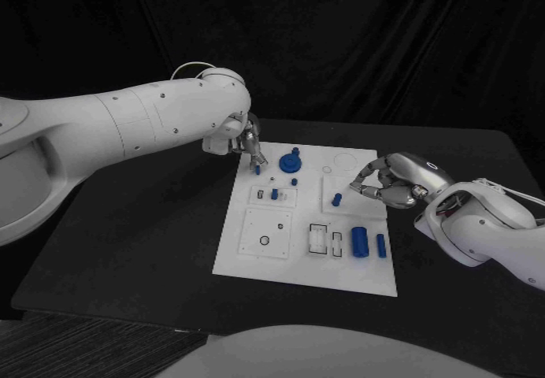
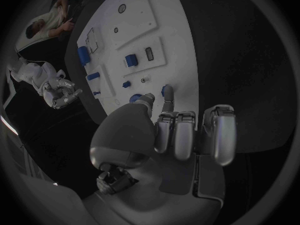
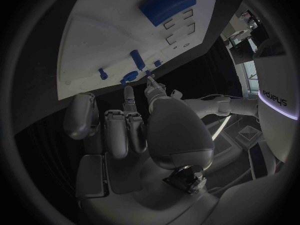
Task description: Assemble the parts on the task board
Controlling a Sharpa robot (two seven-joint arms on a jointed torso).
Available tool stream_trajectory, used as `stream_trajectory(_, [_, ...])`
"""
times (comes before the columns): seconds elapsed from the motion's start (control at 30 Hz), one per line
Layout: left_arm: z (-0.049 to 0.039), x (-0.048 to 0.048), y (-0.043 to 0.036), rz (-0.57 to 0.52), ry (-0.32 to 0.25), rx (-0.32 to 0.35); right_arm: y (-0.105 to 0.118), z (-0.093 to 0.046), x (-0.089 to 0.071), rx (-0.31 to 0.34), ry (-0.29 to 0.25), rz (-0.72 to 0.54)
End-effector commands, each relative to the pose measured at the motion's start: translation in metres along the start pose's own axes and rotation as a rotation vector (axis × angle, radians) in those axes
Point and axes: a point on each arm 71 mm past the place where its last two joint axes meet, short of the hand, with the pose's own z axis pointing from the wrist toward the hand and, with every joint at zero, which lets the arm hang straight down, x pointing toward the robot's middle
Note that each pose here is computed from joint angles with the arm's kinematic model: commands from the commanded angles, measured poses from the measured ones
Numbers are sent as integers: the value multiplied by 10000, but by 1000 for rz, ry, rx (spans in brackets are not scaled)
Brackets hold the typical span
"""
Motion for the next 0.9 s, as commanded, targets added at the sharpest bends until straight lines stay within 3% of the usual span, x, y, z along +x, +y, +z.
stream_trajectory(0.03, [16,22,-17,-3,6,6,-9,-8,11,14,7,0])
stream_trajectory(0.9, [67,36,12,-5,-10,3,-15,-2,21,18,19,-2])
